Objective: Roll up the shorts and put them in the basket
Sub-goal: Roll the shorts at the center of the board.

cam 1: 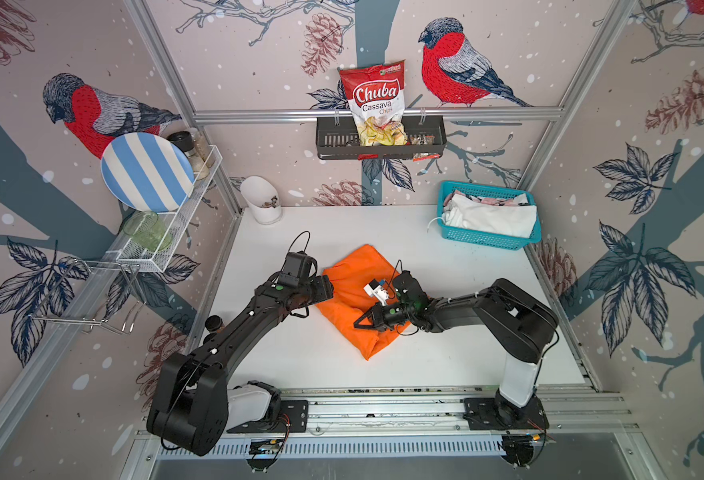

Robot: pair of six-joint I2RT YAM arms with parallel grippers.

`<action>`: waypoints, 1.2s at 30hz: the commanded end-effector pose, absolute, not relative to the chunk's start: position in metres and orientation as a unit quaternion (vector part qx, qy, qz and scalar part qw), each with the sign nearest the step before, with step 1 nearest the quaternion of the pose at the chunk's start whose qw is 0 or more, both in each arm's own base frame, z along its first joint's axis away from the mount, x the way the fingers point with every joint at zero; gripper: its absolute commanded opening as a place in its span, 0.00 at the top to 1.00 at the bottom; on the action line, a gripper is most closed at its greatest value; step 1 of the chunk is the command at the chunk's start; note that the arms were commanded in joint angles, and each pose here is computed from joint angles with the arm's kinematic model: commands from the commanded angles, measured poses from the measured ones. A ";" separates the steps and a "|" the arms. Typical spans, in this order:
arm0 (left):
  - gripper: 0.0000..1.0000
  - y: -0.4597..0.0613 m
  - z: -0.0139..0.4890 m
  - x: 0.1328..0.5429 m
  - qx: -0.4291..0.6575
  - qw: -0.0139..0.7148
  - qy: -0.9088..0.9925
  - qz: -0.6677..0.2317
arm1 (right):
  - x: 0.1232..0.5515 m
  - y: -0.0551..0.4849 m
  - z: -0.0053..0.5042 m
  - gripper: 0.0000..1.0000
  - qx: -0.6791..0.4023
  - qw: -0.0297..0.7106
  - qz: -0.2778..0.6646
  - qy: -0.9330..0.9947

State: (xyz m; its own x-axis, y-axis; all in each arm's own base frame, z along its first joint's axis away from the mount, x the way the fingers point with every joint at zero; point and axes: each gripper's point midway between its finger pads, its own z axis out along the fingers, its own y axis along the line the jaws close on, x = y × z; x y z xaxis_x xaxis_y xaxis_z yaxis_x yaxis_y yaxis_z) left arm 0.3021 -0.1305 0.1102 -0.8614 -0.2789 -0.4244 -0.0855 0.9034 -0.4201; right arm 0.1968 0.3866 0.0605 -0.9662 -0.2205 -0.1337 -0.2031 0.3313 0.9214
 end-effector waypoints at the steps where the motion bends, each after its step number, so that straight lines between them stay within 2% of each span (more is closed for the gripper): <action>1: 0.29 -0.132 0.102 0.293 -0.110 0.222 0.947 -0.206 | 0.212 0.381 0.059 1.00 0.080 0.011 -0.596 -0.799; 6: 0.29 -0.141 0.098 0.288 -0.111 0.215 0.944 -0.223 | 0.213 0.360 0.021 0.98 0.028 0.018 -0.573 -0.819; 12: 0.30 -0.154 0.076 0.291 -0.099 0.194 0.952 -0.215 | 0.214 0.349 0.010 0.73 0.028 -0.004 -0.532 -0.846; 14: 0.30 -0.156 0.071 0.297 -0.095 0.191 0.955 -0.205 | 0.218 0.347 0.012 0.69 0.043 -0.023 -0.507 -0.861; 16: 0.30 -0.155 0.069 0.304 -0.093 0.195 0.957 -0.195 | 0.222 0.344 0.014 0.63 0.062 -0.043 -0.469 -0.880; 18: 0.30 -0.149 0.064 0.309 -0.096 0.197 0.961 -0.168 | 0.229 0.339 0.020 0.51 0.085 -0.075 -0.421 -0.900; 24: 0.31 -0.143 0.045 0.311 -0.092 0.181 0.969 -0.143 | 0.243 0.317 0.050 0.30 0.147 -0.164 -0.261 -0.940; 26: 0.32 -0.144 0.043 0.310 -0.091 0.178 0.969 -0.145 | 0.245 0.317 0.068 0.30 0.167 -0.195 -0.218 -0.941; 29: 0.32 -0.145 0.042 0.308 -0.088 0.177 0.969 -0.148 | 0.239 0.328 0.094 0.34 0.196 -0.226 -0.190 -0.935; 34: 0.32 -0.145 0.042 0.307 -0.086 0.176 0.969 -0.150 | 0.221 0.351 0.105 0.57 0.230 -0.231 -0.192 -0.926; 36: 0.32 -0.146 0.042 0.308 -0.086 0.176 0.969 -0.151 | 0.218 0.351 0.091 0.70 0.232 -0.221 -0.185 -0.929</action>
State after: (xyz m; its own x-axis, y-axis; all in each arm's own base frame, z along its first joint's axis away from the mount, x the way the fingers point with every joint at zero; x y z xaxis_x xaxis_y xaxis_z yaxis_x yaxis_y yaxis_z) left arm 0.3055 -0.1457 0.0405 -0.9264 -0.2251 -0.3020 -0.1240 0.9393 -0.3198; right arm 0.2180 0.3680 0.1120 -0.7916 -0.3071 -0.5283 -0.5254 0.7835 0.3318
